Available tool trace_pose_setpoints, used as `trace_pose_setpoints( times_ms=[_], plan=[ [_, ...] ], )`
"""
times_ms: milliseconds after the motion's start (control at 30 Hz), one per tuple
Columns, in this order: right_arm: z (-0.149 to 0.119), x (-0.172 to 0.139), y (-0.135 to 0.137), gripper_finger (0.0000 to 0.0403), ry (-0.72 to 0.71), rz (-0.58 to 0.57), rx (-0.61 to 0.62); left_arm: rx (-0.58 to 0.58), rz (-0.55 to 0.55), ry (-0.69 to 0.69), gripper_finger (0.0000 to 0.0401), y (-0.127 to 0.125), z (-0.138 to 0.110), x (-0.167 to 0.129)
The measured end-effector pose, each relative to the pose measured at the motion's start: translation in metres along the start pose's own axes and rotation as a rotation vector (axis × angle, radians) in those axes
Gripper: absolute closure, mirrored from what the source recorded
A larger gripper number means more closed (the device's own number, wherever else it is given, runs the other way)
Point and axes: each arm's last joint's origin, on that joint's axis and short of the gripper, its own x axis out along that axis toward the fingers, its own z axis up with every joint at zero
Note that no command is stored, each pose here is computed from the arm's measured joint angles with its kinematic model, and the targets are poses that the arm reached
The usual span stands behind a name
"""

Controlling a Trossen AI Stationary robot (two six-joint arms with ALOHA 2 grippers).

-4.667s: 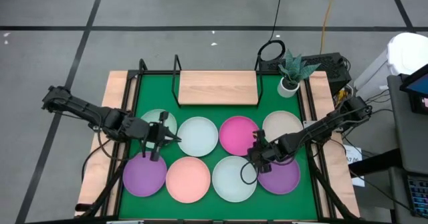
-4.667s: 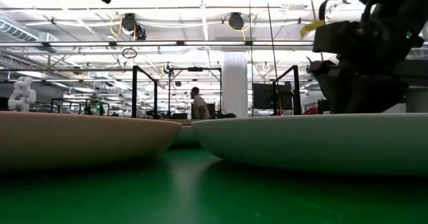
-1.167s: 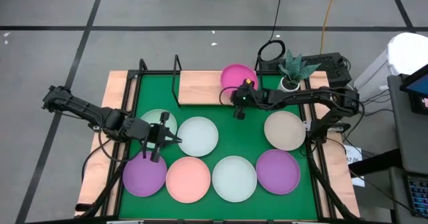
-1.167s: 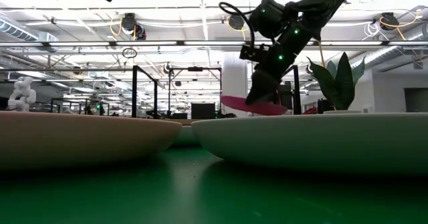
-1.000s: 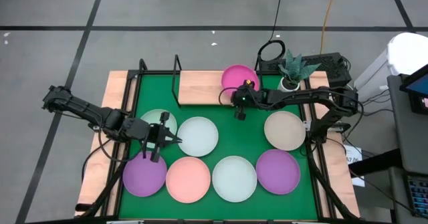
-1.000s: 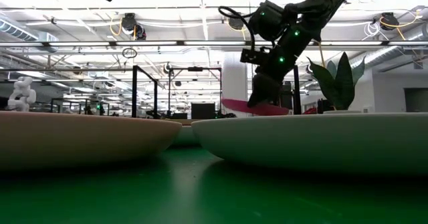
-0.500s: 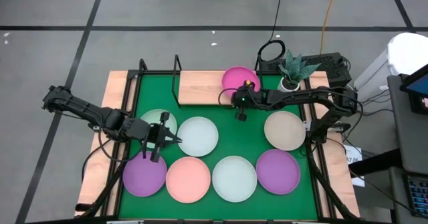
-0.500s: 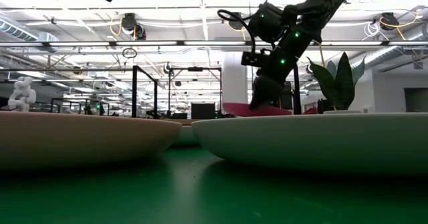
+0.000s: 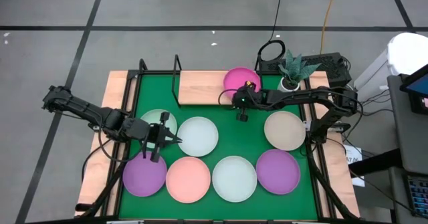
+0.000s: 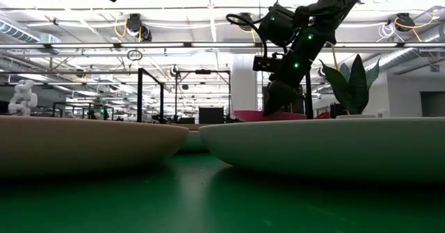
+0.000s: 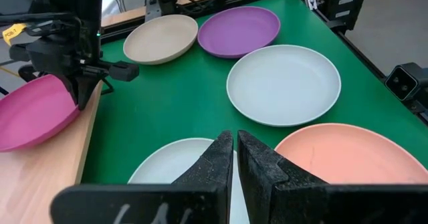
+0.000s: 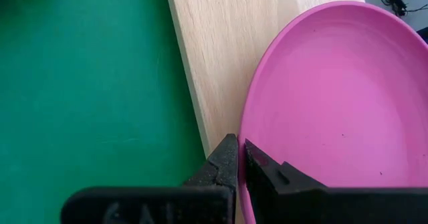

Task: Place and stack plates onto a shelf
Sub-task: Put the pink plate on the shelf, then put the top gray plate on the shelf

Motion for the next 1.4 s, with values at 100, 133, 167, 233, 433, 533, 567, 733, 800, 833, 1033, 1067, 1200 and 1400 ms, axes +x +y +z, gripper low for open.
trace_pose_setpoints(
  times_ms=[100, 133, 167, 233, 433, 533, 567, 733, 800, 833, 1033, 1067, 1200, 1400],
  plan=[
    [0.000, 0.000, 0.000, 0.0390, 0.000, -0.001, 0.001, 0.000, 0.000, 0.000, 0.0372, 0.000, 0.000, 0.000],
    [0.000, 0.000, 0.000, 0.0385, 0.000, -0.001, 0.001, 0.000, 0.000, 0.000, 0.0372, 0.000, 0.000, 0.000],
    [0.000, 0.000, 0.000, 0.0377, -0.001, -0.002, 0.001, 0.000, 0.000, 0.000, 0.0372, 0.000, 0.000, 0.000],
    [0.000, 0.000, 0.000, 0.0360, -0.002, -0.002, 0.002, 0.000, 0.000, 0.000, 0.0372, 0.000, 0.000, 0.000],
    [0.001, -0.001, 0.000, 0.0307, -0.005, -0.002, 0.002, 0.000, 0.000, 0.000, 0.0372, 0.000, 0.000, 0.000],
    [0.004, -0.008, 0.001, 0.0287, -0.037, -0.002, 0.002, -0.006, 0.000, 0.000, 0.0372, 0.000, 0.000, 0.000],
    [0.006, -0.012, 0.001, 0.0282, -0.056, -0.002, 0.001, -0.008, 0.000, 0.001, 0.0372, 0.000, 0.000, 0.000],
    [0.016, -0.039, 0.002, 0.0269, -0.165, -0.001, 0.003, -0.008, 0.000, 0.002, 0.0372, 0.000, 0.000, 0.000],
    [0.020, -0.051, 0.002, 0.0268, -0.211, 0.004, 0.030, -0.004, 0.000, 0.002, 0.0372, 0.000, 0.000, 0.000],
    [0.021, -0.057, 0.003, 0.0269, -0.232, 0.009, 0.050, -0.003, 0.000, 0.004, 0.0372, 0.000, 0.000, 0.001],
    [0.023, -0.097, 0.015, 0.0272, -0.336, 0.136, 0.041, 0.012, -0.005, 0.074, 0.0372, -0.004, -0.006, 0.014],
    [0.022, -0.103, 0.017, 0.0272, -0.342, 0.147, 0.030, 0.015, -0.007, 0.100, 0.0372, -0.005, -0.008, 0.018],
    [0.020, -0.122, 0.027, 0.0272, -0.376, 0.186, -0.008, 0.034, -0.018, 0.196, 0.0369, -0.011, -0.018, 0.041],
    [0.019, -0.133, 0.038, 0.0272, -0.406, 0.219, -0.053, 0.093, -0.077, 0.316, 0.0305, -0.023, -0.033, 0.071]
  ],
)
